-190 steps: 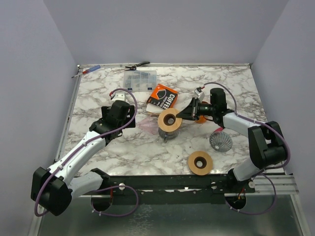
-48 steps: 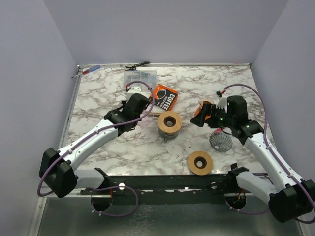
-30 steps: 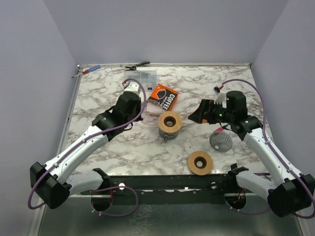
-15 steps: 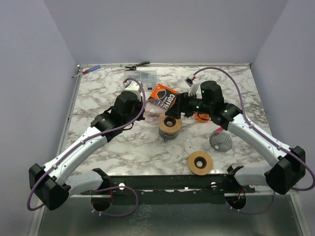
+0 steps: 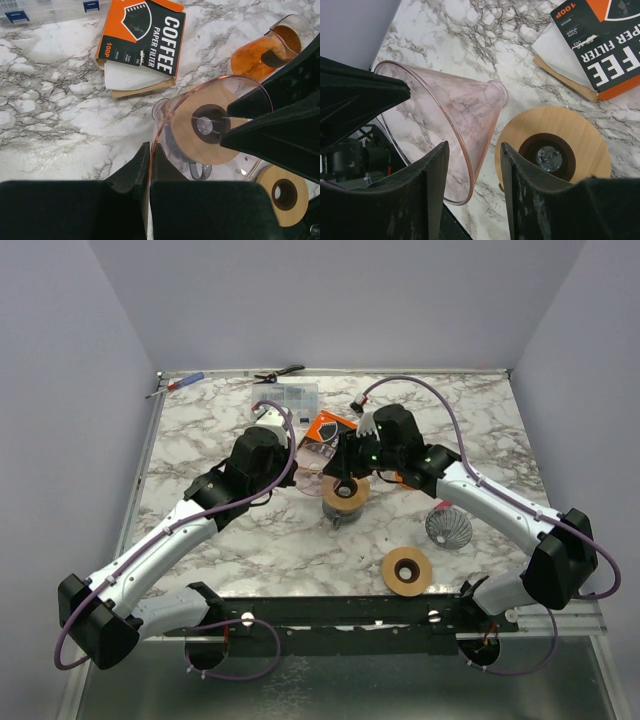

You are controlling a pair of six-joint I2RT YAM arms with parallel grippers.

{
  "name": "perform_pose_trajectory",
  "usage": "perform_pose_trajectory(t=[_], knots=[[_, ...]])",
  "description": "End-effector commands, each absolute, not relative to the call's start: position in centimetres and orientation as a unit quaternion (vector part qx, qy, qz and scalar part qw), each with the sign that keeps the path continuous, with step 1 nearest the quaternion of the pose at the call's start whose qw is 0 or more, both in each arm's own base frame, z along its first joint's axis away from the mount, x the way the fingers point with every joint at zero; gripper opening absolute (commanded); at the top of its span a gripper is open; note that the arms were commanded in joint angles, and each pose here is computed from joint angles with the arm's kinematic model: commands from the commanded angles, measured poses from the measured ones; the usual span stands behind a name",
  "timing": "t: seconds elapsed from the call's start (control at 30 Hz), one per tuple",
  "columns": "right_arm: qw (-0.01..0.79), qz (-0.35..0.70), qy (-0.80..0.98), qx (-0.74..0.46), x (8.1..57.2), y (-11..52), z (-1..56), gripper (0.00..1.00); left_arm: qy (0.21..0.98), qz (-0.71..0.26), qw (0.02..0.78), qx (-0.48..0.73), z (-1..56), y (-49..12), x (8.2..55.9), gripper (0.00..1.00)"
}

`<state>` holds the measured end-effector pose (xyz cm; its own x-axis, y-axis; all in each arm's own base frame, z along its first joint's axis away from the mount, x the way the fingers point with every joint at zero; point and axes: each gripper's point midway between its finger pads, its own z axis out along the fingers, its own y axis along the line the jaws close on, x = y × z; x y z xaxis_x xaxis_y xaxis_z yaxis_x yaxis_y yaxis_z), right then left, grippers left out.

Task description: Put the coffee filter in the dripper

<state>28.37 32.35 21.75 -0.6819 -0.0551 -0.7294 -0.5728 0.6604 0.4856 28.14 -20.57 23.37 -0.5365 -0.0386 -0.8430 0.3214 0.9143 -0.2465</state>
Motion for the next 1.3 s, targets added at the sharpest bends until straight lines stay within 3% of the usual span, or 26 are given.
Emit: perform_pose_trajectory(t=[0.0, 0.2, 0.5, 0.67, 0.77, 0.8, 0.87, 0.93, 1.0, 1.27], knots=[[0.378, 0.348, 0.840, -0.176, 29.7, 32.5, 22.5, 0.47, 0.836, -0.223, 0.493, 0.090, 25.0, -21.3, 28.0, 0.00], [0.377, 0.338, 0.844, -0.179, 29.8, 32.8, 22.2, 0.40, 0.833, -0.230, 0.494, 0.092, 25.2, -21.5, 27.8, 0.00], [0.377, 0.328, 0.850, -0.168, 29.8, 32.4, 22.0, 0.19, 0.834, -0.240, 0.488, 0.096, 24.9, -21.8, 27.5, 0.04], [0.379, 0.321, 0.853, -0.160, 30.0, 32.1, 22.0, 0.03, 0.827, -0.246, 0.496, 0.094, 25.6, -21.8, 27.5, 0.20], [0.379, 0.319, 0.854, -0.157, 30.0, 32.0, 21.9, 0.00, 0.823, -0.255, 0.498, 0.097, 26.1, -22.0, 27.4, 0.32], [0.381, 0.318, 0.854, -0.155, 30.1, 32.0, 21.9, 0.00, 0.822, -0.258, 0.499, 0.098, 26.3, -22.1, 27.3, 0.43], [0.384, 0.314, 0.855, -0.152, 30.1, 31.8, 21.9, 0.00, 0.819, -0.263, 0.500, 0.103, 26.6, -22.3, 27.2, 0.78], [0.388, 0.309, 0.856, -0.147, 30.2, 31.5, 22.0, 0.00, 0.816, -0.266, 0.501, 0.106, 26.9, -22.4, 27.1, 0.94], [0.393, 0.298, 0.858, -0.141, 30.4, 31.0, 22.0, 0.00, 0.814, -0.270, 0.504, 0.107, 27.2, -22.4, 27.0, 0.99], [0.413, 0.277, 0.858, -0.128, 30.3, 29.4, 23.4, 0.00, 0.790, -0.283, 0.535, 0.099, 29.5, -21.9, 26.8, 0.99]])
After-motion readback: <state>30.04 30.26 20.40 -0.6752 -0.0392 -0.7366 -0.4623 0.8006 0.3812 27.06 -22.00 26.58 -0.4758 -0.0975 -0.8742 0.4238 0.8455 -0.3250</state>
